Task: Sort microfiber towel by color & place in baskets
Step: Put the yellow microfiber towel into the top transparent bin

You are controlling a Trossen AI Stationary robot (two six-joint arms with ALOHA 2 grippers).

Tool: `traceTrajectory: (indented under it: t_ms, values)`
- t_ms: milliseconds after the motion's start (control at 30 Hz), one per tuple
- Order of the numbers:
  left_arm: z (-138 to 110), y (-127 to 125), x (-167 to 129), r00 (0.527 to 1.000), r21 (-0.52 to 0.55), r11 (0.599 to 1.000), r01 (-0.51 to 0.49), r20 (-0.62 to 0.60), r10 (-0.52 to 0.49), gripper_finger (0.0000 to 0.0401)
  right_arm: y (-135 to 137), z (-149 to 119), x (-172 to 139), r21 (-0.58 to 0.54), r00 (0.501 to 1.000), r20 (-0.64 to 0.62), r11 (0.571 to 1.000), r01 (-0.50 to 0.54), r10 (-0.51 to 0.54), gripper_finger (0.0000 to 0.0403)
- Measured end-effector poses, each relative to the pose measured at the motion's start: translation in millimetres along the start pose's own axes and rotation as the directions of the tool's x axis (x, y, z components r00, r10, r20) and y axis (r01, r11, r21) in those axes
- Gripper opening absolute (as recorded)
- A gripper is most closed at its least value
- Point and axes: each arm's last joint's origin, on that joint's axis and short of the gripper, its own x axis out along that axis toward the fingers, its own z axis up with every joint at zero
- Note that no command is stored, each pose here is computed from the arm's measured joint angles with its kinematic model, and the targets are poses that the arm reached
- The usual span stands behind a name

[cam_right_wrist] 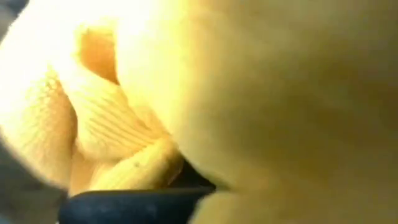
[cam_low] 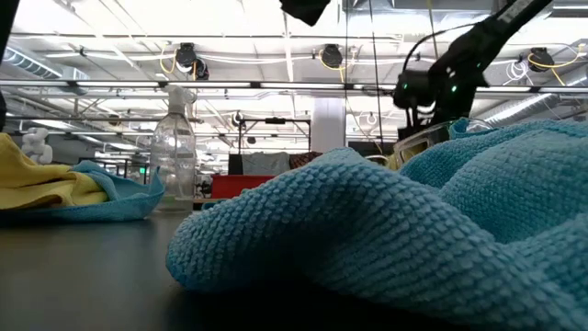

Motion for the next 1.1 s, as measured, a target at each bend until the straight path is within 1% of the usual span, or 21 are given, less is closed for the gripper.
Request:
traceTrajectory:
  t_ms: [100,233,400,500,633,933,1100]
  values:
    - [2.8,-7.5,4.3,1.0,0.012,1.0,-0.004,-0.019,0.004,0.0238,1.9,1.9,14.8,0.005,0.999,-0.033,0.999,-0.039,0.039,0.0]
    - [4.6,-15.5,8.3,0.999,-0.005,1.0,0.015,-0.035,-0.015,0.0238,4.8,2.9,28.4,0.001,0.995,-0.066,0.997,-0.072,0.072,0.0]
    - [7.2,-22.8,11.7,0.999,-0.017,0.999,0.031,-0.041,-0.032,0.0238,5.3,3.1,30.3,0.004,0.994,-0.065,0.996,-0.09,0.09,0.0001]
    - [8.2,-26.2,13.4,0.998,-0.012,0.999,0.032,-0.048,-0.033,0.0238,4.7,3.1,25.5,0.011,0.995,-0.047,0.996,-0.085,0.085,0.0013]
    - [6.3,-29.0,14.5,0.996,-0.019,1.0,0.019,-0.086,-0.021,0.0238,2.9,3.0,11.8,0.024,0.996,-0.025,0.996,-0.085,0.086,0.0054]
    - [5.2,-30.3,14.9,0.995,-0.043,0.999,0.022,-0.1,-0.027,0.0238,-3.2,4.6,-36.8,0.051,0.989,0.094,0.991,-0.123,0.118,0.0185]
    - [5.0,-30.4,14.8,0.994,-0.044,0.999,0.023,-0.102,-0.027,0.0238,-3.4,1.3,-65.5,0.046,0.98,0.17,0.992,-0.115,0.105,0.0232]
